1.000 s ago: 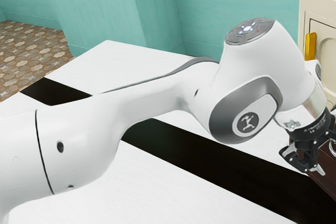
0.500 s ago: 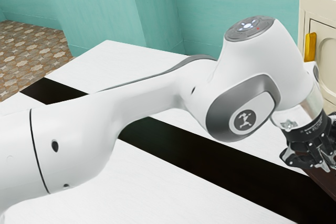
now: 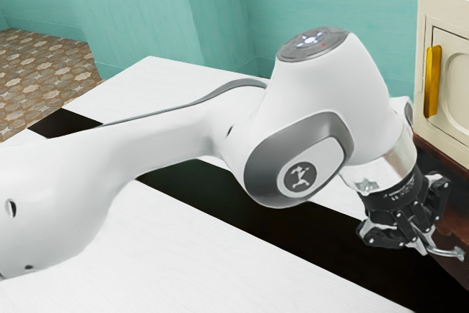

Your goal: Pull the drawer handle with one arm to open the drawer

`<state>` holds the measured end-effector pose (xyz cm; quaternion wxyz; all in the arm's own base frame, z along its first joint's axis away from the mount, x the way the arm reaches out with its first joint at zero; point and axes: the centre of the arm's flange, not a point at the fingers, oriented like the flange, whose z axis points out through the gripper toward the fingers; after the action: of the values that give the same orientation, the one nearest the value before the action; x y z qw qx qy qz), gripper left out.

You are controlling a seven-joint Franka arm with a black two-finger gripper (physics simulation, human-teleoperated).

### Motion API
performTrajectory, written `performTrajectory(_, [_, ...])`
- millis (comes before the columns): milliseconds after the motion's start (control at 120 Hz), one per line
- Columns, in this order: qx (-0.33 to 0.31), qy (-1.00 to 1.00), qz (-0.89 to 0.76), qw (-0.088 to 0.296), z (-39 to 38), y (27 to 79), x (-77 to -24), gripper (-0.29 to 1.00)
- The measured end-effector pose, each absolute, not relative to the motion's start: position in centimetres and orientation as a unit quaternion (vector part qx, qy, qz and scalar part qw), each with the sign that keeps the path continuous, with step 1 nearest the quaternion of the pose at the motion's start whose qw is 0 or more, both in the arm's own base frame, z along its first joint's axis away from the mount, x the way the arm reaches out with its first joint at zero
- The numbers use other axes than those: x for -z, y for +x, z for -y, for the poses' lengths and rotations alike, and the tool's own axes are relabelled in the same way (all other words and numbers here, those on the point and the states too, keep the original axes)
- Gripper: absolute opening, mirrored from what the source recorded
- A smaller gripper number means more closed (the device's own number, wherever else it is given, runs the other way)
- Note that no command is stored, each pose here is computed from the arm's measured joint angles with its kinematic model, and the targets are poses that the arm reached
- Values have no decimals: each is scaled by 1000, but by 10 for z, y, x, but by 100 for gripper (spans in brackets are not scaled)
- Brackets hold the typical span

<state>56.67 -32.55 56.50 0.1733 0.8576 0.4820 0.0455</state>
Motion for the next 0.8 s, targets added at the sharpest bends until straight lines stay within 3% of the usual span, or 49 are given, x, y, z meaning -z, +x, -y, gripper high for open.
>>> performTrajectory(800, [-44,857,-490,155,293,505,-564,-8])
